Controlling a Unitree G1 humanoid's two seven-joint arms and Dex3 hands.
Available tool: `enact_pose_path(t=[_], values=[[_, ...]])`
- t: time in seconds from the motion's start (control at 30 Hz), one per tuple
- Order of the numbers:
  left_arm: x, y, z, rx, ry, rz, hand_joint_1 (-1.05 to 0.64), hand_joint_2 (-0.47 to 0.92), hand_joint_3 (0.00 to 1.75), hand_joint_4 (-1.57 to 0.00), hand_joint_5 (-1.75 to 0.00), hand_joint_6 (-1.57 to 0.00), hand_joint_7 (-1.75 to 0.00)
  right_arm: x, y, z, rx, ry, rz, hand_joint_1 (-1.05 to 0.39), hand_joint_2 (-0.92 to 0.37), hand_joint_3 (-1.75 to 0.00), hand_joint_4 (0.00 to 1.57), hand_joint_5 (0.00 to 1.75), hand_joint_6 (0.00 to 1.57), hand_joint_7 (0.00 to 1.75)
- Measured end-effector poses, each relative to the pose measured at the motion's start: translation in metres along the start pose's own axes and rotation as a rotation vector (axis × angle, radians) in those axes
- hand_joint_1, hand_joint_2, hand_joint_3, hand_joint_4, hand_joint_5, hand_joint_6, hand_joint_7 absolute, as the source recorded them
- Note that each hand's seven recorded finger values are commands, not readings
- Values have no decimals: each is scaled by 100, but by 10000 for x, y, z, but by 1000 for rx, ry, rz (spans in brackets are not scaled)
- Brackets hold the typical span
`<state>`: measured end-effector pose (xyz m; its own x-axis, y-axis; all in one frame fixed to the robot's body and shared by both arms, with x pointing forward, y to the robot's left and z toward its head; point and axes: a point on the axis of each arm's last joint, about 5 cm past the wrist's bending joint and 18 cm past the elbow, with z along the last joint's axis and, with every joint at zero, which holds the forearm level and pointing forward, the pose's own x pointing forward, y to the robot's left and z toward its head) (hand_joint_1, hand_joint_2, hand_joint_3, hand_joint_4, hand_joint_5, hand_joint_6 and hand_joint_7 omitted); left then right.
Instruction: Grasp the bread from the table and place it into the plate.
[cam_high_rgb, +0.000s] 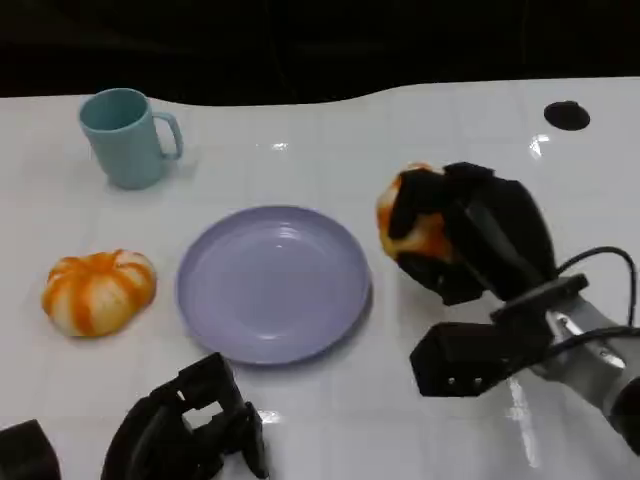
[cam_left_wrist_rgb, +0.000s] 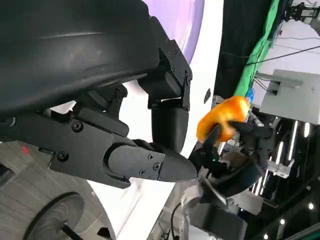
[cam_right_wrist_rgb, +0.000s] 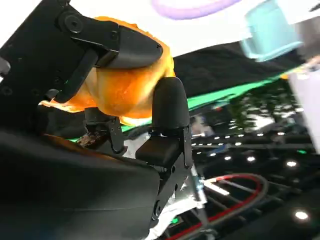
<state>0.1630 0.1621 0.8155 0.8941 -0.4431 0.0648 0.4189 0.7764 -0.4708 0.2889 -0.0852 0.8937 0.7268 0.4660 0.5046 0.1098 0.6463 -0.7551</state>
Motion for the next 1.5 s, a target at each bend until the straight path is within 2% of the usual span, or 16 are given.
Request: enact_pose_path(t=[0.1,0.3,0.53,0.57,0.63,0.7,0.73,0.8,0.83,0.87,0.93,0.97,1.0,1.1,1.23,1.5], values=[[1,-2,-1,2,2,7,-65,92,21,-82,-175,-70,-158,56,53,104,50,-31,24,-12,-21,-153,102,175,76,173],[3,-5,-2,3,2,5,-65,92,21,-81,-175,-70,-159,194,176,319,138,-74,72,-12,-25,-143,103,175,76,175],[-29,-10,-14,1,6,10,-64,92,22,-81,-175,-69,-158,302,302,489,179,-84,120,-11,-31,-135,98,175,74,172],[-31,-11,-14,1,6,11,-64,92,22,-81,-175,-69,-158,301,322,502,184,-80,130,-11,-31,-135,97,175,76,168],[-27,-13,-5,4,2,8,-63,92,22,-80,-175,-69,-157,290,359,520,192,-68,149,-11,-32,-133,93,174,85,138],[-21,-17,6,8,-3,4,-64,92,22,-80,-175,-69,-157,280,390,531,196,-53,162,-14,-36,-120,88,161,86,111],[-19,-19,9,10,-4,3,-64,92,22,-80,-175,-69,-157,274,402,532,196,-47,168,-19,-44,-99,80,146,82,88],[-19,-21,11,11,-5,2,-65,92,21,-80,-175,-69,-157,269,417,535,197,-34,189,-24,-55,-78,63,121,73,57],[-20,-22,11,11,-5,2,-65,92,21,-80,-175,-69,-157,271,420,534,198,-26,206,-25,-58,-72,61,114,72,48],[-20,-22,11,12,-5,1,-64,92,21,-80,-175,-69,-157,271,420,527,198,-15,226,-31,-65,-62,45,97,63,37],[-19,-24,12,14,-3,-1,-64,92,21,-80,-175,-69,-157,277,417,519,200,0,274,-42,-84,-30,30,68,53,15],[-17,-26,12,16,-2,-2,-65,92,22,-80,-175,-69,-157,281,416,516,199,6,301,-48,-88,-25,22,61,46,9],[-17,-26,12,16,-2,-2,-65,92,22,-80,-175,-69,-158,283,415,513,198,11,325,-56,-90,-24,9,58,38,4],[-16,-27,12,17,-2,-3,-65,92,21,-80,-175,-69,-158,291,409,504,189,24,397,-67,-92,-27,1,45,26,1],[-16,-27,13,19,-4,-2,-67,92,21,-81,-175,-70,-159,326,375,499,182,34,447,-71,-92,-29,0,42,25,1],[-17,-27,19,28,-13,-3,-67,92,21,-81,-175,-69,-160,356,324,498,169,27,471,-72,-92,-29,0,38,25,1]])
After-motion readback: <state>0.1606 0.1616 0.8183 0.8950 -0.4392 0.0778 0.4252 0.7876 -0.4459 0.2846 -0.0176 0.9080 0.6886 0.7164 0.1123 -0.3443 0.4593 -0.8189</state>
